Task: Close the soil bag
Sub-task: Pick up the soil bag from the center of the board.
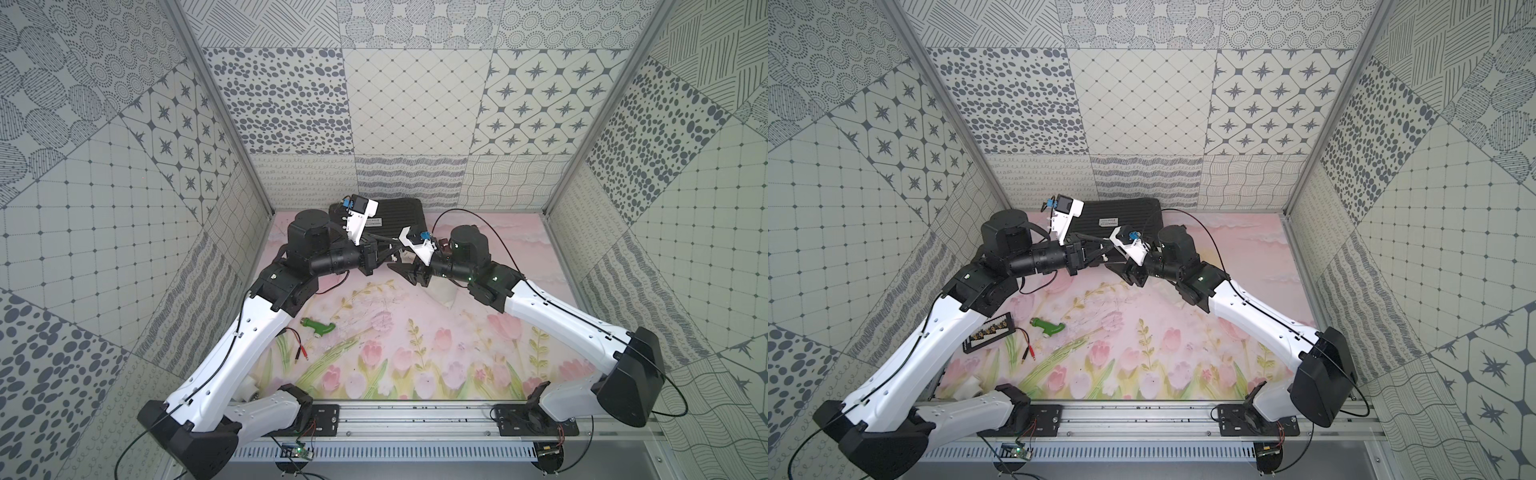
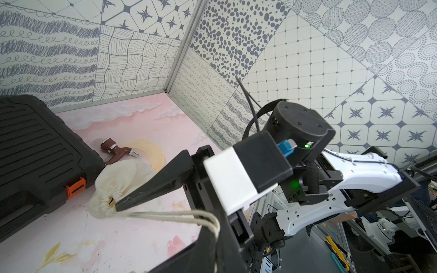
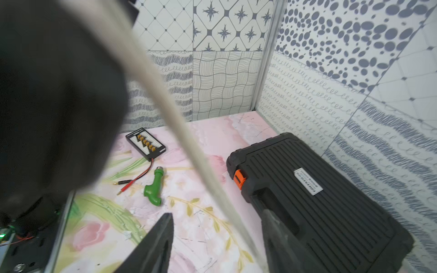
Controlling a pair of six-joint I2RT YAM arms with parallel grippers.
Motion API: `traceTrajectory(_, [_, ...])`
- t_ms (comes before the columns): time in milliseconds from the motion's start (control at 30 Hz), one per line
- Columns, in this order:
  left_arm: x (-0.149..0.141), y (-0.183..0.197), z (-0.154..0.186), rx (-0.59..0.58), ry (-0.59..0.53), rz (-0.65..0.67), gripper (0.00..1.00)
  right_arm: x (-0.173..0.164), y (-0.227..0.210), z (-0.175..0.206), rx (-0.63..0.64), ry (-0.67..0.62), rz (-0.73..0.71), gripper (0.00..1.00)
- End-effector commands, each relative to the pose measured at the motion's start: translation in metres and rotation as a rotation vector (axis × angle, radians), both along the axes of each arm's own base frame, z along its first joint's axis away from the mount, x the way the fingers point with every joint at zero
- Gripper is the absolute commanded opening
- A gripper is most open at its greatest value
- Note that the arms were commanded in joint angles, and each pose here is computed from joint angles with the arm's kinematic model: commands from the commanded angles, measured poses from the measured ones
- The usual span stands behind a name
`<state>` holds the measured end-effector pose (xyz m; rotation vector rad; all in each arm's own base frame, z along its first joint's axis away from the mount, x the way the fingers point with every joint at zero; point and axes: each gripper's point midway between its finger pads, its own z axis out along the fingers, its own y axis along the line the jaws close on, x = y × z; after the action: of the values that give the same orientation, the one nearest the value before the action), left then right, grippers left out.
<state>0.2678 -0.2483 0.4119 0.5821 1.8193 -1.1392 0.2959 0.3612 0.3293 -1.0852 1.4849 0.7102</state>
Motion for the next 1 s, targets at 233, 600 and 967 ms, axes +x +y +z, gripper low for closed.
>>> traceTrajectory(233, [-0.020,-0.004,0.011,0.005,-0.140,-0.059,0.00,0.013,-0.031,0.038,0.117,-0.027,-0.094,0.00])
traceTrajectory(600, [0.009,0.005,-0.037,0.137,-0.272,0.052,0.53,-0.004,-0.134,0.069,0.266,0.027,-0.191,0.00])
traceTrajectory(967, [0.070,-0.085,-0.121,0.244,-0.235,-0.151,0.74,-0.040,-0.170,0.031,0.300,0.076,-0.247,0.00])
